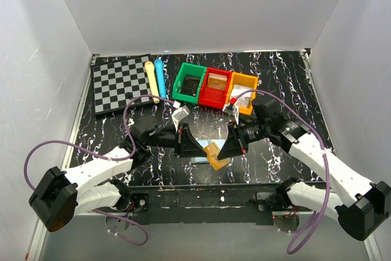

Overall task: Take the credit cards out of the card holder
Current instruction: Remove the credit card from the card holder.

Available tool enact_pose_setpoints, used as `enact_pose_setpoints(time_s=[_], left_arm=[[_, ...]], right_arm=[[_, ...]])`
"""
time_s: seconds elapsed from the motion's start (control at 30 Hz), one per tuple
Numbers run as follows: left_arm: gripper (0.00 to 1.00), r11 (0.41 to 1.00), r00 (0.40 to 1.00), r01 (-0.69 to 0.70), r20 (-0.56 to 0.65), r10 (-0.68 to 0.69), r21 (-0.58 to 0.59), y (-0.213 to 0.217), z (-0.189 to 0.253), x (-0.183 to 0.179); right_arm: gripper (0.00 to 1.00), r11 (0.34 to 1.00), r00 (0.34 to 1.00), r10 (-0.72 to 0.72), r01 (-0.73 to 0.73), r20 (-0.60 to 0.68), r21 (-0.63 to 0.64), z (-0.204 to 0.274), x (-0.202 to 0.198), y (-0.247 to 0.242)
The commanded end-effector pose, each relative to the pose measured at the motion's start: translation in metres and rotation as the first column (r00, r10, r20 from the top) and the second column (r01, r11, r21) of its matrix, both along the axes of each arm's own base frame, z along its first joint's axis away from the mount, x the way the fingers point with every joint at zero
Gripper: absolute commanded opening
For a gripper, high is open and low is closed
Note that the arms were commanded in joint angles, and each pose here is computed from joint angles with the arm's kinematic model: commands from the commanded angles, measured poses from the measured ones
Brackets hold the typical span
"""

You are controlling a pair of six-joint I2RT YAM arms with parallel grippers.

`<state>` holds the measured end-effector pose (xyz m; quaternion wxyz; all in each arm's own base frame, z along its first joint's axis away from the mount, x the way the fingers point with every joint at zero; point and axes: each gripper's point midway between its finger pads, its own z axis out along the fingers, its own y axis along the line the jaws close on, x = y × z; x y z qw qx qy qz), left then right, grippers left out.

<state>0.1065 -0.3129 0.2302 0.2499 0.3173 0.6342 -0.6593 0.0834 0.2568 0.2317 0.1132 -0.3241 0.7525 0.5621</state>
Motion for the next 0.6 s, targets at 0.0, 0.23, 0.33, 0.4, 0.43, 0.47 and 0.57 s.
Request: enact_pose_setpoints(time_s=[0.0, 0.23, 0.33, 0.4, 0.43, 0.47, 0.57], left_arm=[[0.0, 0.999, 0.999, -0.028, 0.034, 0.03, -0.041, 0.001, 0.008, 0.003], [0.0, 0.988, 0.994, -0.103, 0.017, 0.106, -0.111, 0.007, 0.016, 0.006], [0.0, 0.986, 0.993, -0.116, 0.016, 0.119, -0.12, 0.009, 0.017, 0.006], [0.0, 0.985, 0.993, -0.116, 0.017, 0.119, -0.13, 0.01, 0.018, 0.004], [0.0, 0.984, 0.993, -0.117, 0.014, 0.12, -0.133, 0.01, 0.018, 0.004], [0.0, 0.984, 0.993, -0.115, 0.013, 0.118, -0.136, 0.011, 0.018, 0.003], [0.0, 0.984, 0.993, -0.115, 0.004, 0.117, -0.138, 0.011, 0.017, 0.002]], right_arm=[[0.24, 0.998, 0.995, -0.049, 0.046, 0.083, 0.033, 0.021, 0.011, 0.005], [0.38, 0.977, 0.981, -0.18, 0.169, 0.074, 0.133, 0.031, 0.029, 0.012], [0.37, 0.974, 0.979, -0.192, 0.18, 0.076, 0.135, 0.029, 0.031, 0.013], [0.36, 0.974, 0.98, -0.187, 0.176, 0.069, 0.14, 0.03, 0.031, 0.013], [0.36, 0.975, 0.981, -0.184, 0.174, 0.067, 0.138, 0.029, 0.031, 0.014], [0.34, 0.975, 0.981, -0.183, 0.172, 0.065, 0.137, 0.028, 0.031, 0.014], [0.33, 0.976, 0.981, -0.182, 0.173, 0.063, 0.135, 0.027, 0.031, 0.013]])
